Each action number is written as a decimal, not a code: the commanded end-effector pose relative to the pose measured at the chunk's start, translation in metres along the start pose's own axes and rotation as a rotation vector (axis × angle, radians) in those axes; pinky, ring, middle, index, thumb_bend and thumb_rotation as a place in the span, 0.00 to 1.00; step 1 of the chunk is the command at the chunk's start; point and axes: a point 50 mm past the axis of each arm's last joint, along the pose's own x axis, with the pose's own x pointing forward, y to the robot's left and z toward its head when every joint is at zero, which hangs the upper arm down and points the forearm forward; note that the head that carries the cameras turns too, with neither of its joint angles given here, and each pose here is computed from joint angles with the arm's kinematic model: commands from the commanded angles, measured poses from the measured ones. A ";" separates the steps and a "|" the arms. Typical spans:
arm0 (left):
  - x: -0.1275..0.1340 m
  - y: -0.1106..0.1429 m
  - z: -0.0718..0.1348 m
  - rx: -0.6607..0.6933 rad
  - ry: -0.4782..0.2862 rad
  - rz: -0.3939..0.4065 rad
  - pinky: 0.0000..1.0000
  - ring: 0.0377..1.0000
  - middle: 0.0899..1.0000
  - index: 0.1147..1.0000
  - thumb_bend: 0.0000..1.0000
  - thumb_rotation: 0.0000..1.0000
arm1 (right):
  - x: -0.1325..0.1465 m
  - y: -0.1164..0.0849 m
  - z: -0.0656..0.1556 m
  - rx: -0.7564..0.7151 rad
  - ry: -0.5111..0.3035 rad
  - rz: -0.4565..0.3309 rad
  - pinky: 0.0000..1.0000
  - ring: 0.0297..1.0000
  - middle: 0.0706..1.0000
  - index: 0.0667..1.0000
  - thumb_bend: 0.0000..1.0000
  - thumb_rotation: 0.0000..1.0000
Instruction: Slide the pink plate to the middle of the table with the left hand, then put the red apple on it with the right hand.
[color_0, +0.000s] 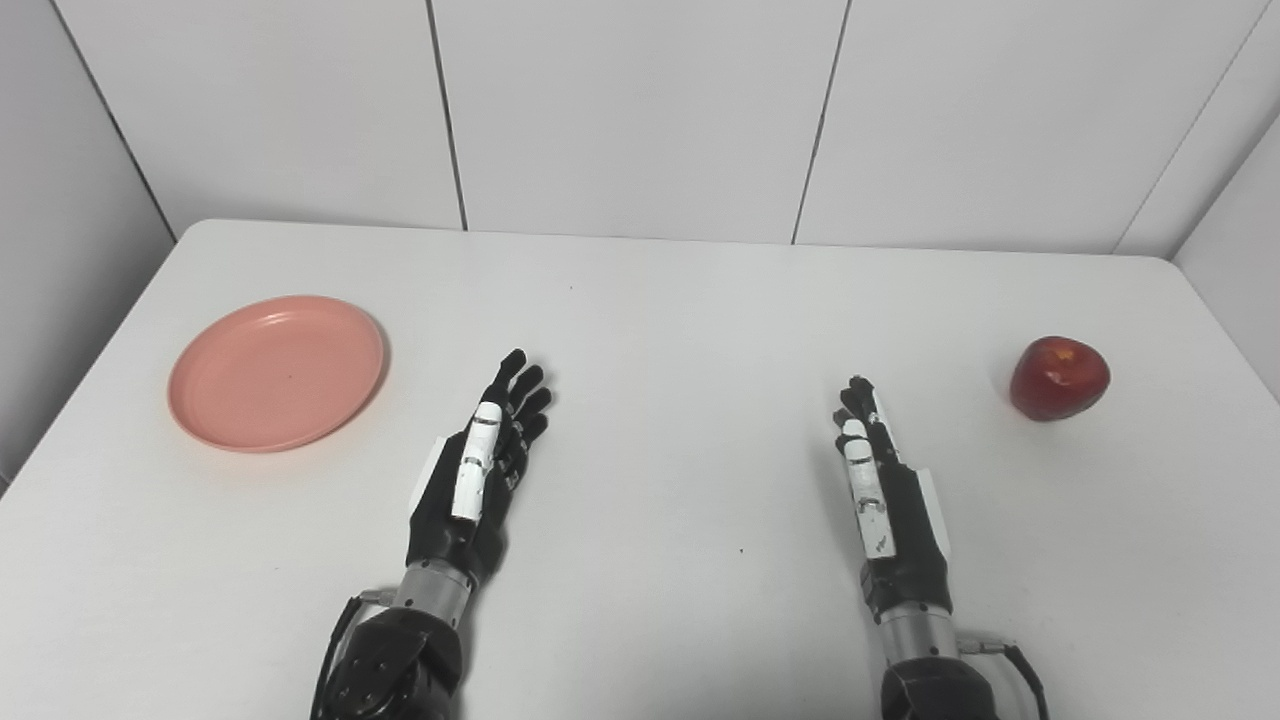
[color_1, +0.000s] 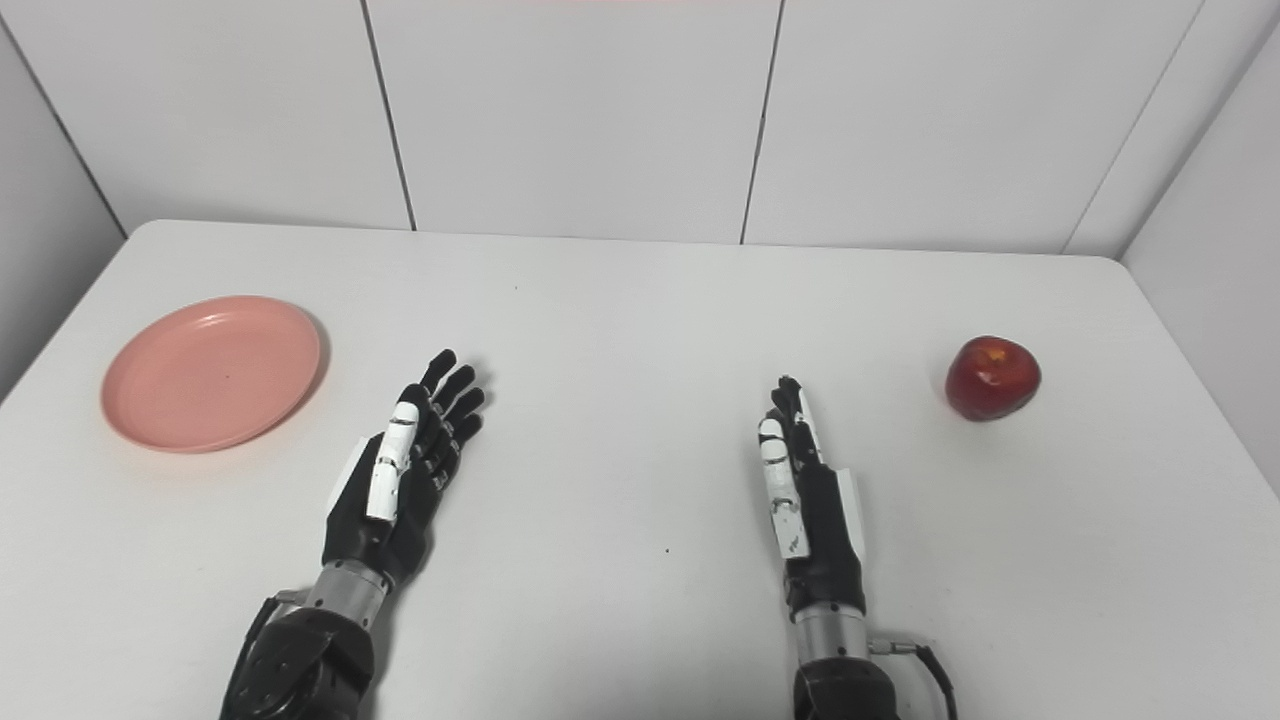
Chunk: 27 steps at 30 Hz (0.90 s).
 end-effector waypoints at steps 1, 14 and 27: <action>0.000 -0.003 -0.002 -0.016 0.011 -0.004 0.98 0.96 0.96 0.95 0.44 1.00 | 0.005 0.004 0.012 0.012 -0.080 0.003 0.97 0.96 0.96 0.97 0.16 1.00; 0.001 -0.003 -0.002 -0.017 0.013 -0.005 0.98 0.96 0.96 0.95 0.44 1.00 | 0.005 0.004 0.011 -0.002 -0.083 0.005 0.97 0.95 0.96 0.96 0.16 1.00; 0.002 -0.006 -0.005 -0.016 0.018 -0.001 0.97 0.95 0.96 0.95 0.44 1.00 | 0.004 0.000 0.007 0.003 -0.083 0.006 0.97 0.96 0.96 0.97 0.16 1.00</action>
